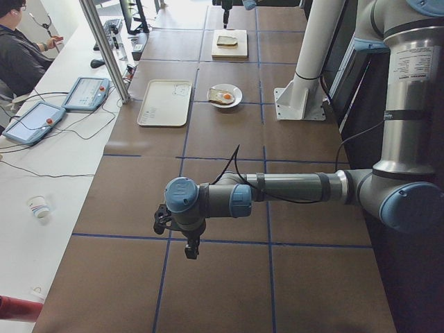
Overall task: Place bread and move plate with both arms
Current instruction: 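Lower the right gripper onto the bread slice on the wooden board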
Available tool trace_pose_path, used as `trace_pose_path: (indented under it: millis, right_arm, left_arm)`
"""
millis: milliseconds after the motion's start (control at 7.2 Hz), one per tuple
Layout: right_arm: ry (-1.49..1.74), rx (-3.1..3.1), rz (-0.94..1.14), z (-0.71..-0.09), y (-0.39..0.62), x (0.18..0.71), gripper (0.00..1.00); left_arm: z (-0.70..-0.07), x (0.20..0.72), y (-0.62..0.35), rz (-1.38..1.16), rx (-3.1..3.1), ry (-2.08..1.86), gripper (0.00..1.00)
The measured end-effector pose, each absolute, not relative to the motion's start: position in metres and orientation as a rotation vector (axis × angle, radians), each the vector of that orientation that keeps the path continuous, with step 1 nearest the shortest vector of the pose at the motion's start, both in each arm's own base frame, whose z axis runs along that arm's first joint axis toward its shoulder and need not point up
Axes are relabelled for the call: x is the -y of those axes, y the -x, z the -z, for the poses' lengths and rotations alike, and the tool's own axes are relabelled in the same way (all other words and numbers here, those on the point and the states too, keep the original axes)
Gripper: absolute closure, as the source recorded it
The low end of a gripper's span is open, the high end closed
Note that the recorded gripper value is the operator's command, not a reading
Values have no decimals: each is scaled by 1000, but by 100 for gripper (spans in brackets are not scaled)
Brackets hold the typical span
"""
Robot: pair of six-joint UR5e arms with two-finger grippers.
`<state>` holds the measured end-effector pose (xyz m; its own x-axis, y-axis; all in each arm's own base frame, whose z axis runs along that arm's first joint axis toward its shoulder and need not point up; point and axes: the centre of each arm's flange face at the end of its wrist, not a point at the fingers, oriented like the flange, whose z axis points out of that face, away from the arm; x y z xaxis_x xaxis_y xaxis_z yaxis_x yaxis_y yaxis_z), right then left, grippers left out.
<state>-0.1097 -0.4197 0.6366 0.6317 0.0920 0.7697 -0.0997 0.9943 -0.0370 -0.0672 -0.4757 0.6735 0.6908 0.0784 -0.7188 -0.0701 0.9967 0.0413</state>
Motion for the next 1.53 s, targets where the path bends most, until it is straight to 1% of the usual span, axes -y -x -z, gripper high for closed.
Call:
trace_pose_path:
  millis: [139, 278, 417, 694, 972, 1389, 1528]
  right_arm:
    - [-2, 871, -105, -636, 121, 419, 2]
    - [1, 861, -101, -635, 129, 419, 11]
    - [3, 849, -95, -636, 138, 418, 15]
    - [9, 837, -79, -635, 152, 417, 16]
    - [12, 833, -69, -636, 162, 422, 23]
    - [29, 824, -78, -646, 162, 422, 24]
    - [35, 822, -84, -648, 162, 422, 26]
  left_arm:
    - [-673, 476, 67, -84, -803, -12, 0]
    - [-671, 476, 67, -85, -803, -15, 0]
    - [-669, 476, 67, -86, -803, -19, 0]
    - [-668, 477, 67, -88, -801, -23, 0]
    - [-668, 477, 68, -89, -798, -23, 0]
    - [-666, 477, 68, -90, -798, -28, 0]
    - [-665, 478, 68, -90, -797, -29, 0]
